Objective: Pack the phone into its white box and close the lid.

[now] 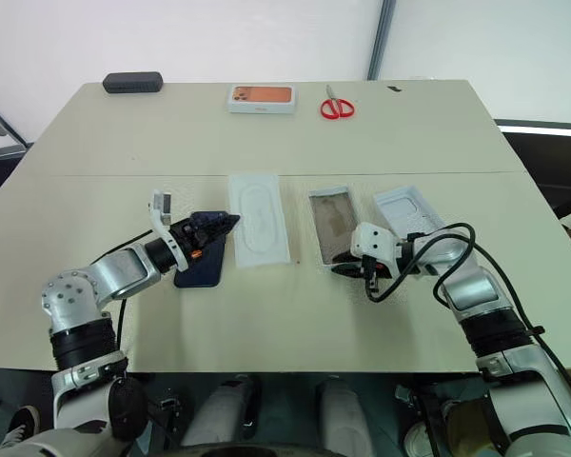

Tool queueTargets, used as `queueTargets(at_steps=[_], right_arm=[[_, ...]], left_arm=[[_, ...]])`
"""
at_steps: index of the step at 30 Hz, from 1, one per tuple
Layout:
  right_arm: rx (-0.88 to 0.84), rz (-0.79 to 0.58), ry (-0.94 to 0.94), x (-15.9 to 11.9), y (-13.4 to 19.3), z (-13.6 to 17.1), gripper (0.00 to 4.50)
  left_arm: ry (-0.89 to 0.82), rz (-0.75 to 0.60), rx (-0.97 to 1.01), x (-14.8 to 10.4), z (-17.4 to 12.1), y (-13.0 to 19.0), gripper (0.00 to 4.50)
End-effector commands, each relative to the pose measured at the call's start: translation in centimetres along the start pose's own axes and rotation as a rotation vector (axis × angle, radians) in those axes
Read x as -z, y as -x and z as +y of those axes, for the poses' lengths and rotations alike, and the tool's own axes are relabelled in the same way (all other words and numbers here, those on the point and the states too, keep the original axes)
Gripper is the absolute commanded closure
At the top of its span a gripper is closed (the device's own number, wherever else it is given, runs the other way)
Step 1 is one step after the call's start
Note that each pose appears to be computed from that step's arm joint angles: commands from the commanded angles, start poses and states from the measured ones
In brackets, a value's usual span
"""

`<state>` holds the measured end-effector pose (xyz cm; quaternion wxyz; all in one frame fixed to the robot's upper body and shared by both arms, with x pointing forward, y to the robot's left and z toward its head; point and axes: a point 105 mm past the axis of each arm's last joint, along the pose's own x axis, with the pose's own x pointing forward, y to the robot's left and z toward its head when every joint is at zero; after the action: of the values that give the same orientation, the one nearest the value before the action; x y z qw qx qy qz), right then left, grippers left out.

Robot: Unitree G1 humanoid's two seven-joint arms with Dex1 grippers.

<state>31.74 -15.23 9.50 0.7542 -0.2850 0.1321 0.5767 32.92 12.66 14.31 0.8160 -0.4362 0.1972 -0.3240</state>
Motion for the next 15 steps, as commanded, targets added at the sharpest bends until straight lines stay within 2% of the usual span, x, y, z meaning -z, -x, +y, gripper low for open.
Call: queueTargets(at_steps=[1, 6, 9, 13, 15], right_arm=[[-0.016, -0.083, 0.036, -2.5, -1.1, 0.2, 4.48], [0.008, -0.147, 0.054, -4.7, -3.5, 0.6, 4.48], [-0.013, -0.207, 0.055, -6.5, -4.9, 2.2, 4.48], [-0.042, -0.225, 0.019, -6.9, -5.7, 3.8, 4.48], [-0.072, -0.220, 0.027, -6.9, -5.4, 4.4, 3.86]], left_arm=[[-0.016, -0.072, 0.049, -1.6, -1.5, 0.0, 4.50], [-0.010, -0.095, 0.046, -2.0, -1.7, -0.4, 4.50], [-0.004, -0.099, 0.050, -2.0, -1.8, -0.8, 4.50], [-0.005, -0.089, 0.047, -1.5, -1.7, -1.4, 4.50], [-0.003, -0.083, 0.054, -1.0, -1.8, -2.0, 4.50]])
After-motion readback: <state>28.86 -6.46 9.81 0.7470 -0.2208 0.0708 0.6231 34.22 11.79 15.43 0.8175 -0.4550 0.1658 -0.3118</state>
